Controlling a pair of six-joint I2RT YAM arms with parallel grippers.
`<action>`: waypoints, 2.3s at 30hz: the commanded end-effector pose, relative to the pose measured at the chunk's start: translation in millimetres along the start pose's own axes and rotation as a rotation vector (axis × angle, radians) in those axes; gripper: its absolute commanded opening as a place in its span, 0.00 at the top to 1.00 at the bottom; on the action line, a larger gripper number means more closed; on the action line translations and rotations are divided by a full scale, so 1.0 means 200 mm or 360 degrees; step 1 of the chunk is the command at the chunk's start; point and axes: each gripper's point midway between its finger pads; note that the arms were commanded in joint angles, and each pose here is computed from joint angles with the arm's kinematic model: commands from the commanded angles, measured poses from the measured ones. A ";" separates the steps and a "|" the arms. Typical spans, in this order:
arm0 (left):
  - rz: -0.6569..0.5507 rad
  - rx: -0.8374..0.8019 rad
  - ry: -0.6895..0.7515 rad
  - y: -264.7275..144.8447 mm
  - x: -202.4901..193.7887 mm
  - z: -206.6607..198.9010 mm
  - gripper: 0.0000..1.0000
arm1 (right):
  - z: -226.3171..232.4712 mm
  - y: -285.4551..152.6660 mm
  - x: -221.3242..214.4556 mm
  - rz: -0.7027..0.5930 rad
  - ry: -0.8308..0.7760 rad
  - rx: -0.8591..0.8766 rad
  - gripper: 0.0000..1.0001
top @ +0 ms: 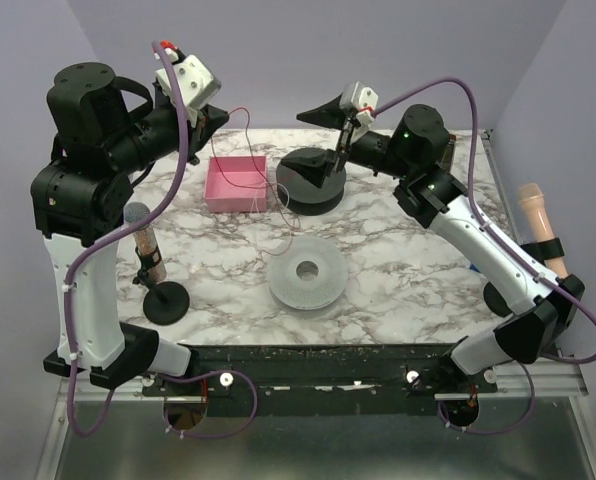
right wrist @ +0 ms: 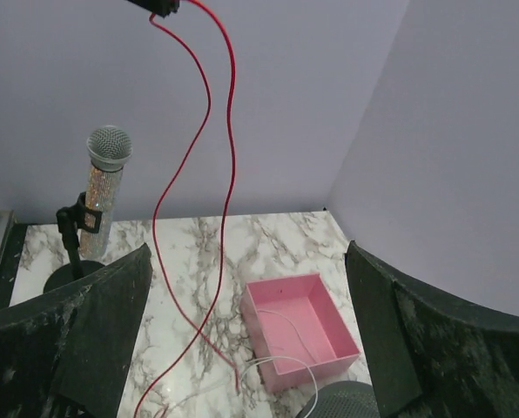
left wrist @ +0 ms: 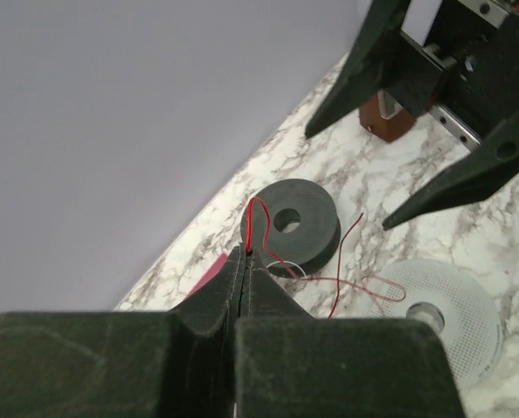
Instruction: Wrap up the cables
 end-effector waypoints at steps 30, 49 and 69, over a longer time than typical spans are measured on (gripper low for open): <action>0.0200 -0.0614 -0.0094 0.30 -0.43 -0.37 0.28 | -0.14 0.00 0.31 0.0101 0.0101 -0.0439 0.99; -0.0126 -0.0892 -0.0594 0.54 -0.28 -0.66 0.14 | -0.39 -0.17 0.69 -0.0318 0.0278 -0.0996 0.99; -0.0108 -0.0774 -0.0564 0.69 -0.39 -0.67 0.37 | -0.33 -0.20 0.74 -0.0376 0.0316 -0.0935 0.99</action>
Point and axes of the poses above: each gripper's point midway between its finger pads, its own y axis out along the fingers, its own z axis along the line the jaws close on, x = y × z, and after that the axes turned 3 degrees about y, right-handed
